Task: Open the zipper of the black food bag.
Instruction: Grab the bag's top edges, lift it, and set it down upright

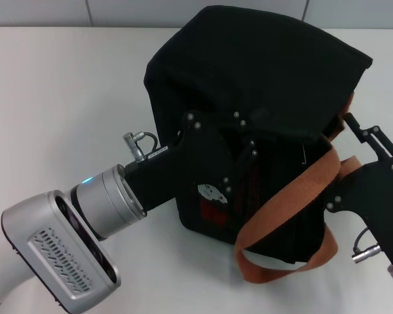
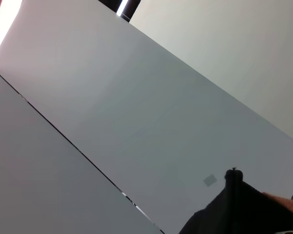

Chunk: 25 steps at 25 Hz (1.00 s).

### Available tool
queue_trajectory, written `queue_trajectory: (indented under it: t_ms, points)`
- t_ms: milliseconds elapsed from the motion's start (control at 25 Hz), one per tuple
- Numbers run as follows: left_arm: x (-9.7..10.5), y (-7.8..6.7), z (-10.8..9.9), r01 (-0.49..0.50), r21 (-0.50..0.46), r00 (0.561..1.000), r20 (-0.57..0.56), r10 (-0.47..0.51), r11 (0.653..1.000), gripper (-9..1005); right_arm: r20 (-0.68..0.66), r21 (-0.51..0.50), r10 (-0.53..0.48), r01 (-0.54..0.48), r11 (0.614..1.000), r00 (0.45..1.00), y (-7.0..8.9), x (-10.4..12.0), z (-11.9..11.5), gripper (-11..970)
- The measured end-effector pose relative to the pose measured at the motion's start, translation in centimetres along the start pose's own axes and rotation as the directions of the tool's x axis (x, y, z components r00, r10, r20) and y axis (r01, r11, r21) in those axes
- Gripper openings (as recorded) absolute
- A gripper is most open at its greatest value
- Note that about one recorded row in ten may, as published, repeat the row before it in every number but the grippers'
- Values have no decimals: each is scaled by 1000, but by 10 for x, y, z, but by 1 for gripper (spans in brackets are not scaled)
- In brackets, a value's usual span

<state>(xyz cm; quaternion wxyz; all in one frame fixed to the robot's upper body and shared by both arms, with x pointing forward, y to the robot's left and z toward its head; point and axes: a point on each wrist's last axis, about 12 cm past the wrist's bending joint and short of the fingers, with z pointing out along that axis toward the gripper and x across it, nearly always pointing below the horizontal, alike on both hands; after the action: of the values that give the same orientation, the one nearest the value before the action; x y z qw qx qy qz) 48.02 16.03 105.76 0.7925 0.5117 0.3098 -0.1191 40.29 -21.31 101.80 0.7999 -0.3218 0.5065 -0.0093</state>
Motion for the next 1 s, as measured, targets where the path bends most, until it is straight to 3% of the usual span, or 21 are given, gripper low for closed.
queue_trajectory:
  t_ms: [1000]
  points:
    - [0,1,1,-2,1,1000,2,2,1000,84,-14,-42,-14,13,999,1000,3,4,7,425]
